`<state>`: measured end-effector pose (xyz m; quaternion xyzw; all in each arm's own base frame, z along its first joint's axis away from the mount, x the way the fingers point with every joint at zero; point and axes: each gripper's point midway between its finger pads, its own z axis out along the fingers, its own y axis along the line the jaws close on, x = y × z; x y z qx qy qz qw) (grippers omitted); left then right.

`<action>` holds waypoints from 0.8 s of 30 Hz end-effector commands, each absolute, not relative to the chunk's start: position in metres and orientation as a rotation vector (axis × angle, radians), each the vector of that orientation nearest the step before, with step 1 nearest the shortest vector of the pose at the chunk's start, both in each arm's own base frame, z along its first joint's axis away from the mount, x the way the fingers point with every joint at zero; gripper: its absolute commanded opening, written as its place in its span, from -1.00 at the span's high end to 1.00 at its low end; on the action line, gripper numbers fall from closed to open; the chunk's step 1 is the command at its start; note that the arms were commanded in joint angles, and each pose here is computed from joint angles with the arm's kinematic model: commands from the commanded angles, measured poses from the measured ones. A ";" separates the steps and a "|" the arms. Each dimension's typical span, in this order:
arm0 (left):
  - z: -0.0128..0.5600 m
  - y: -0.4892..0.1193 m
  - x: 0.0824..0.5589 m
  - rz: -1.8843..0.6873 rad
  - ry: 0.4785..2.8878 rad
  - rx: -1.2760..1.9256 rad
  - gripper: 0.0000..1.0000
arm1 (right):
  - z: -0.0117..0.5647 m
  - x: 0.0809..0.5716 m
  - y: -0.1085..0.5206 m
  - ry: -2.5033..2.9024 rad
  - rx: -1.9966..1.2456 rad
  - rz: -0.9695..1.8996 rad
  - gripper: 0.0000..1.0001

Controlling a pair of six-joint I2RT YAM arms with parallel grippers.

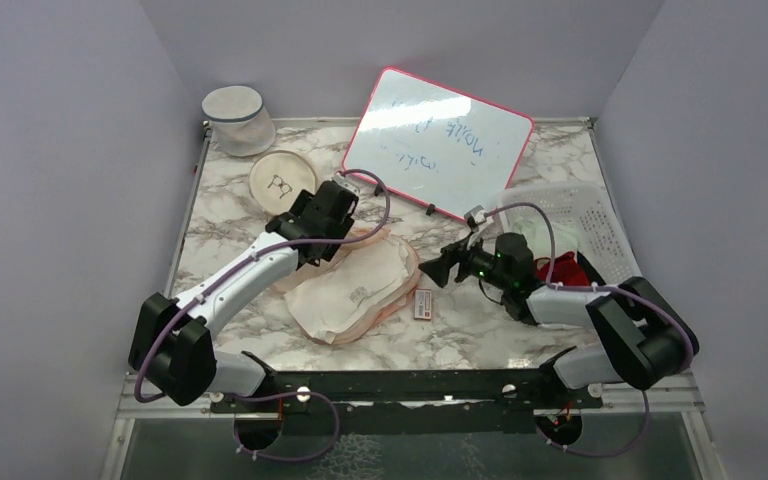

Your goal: Unzip the laundry bag and remove the bra

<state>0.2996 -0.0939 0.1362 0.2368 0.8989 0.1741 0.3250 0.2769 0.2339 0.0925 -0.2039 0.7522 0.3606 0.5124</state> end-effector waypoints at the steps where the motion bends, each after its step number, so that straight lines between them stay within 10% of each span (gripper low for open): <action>1: 0.188 -0.097 0.328 0.379 2.209 0.575 -0.35 | 0.105 0.283 0.262 1.868 -0.511 1.006 -0.66; 12: 0.270 -0.087 0.391 0.366 2.023 0.399 -0.97 | 0.115 0.261 0.291 2.152 -0.523 1.275 -0.49; 16: 0.283 -0.113 0.399 0.218 1.955 0.468 -0.98 | 0.108 0.248 0.300 2.236 -0.521 1.370 -0.16; 24: 0.262 -0.151 0.370 -0.098 1.828 0.552 -0.98 | 0.106 0.234 0.325 2.292 -0.518 1.436 -0.18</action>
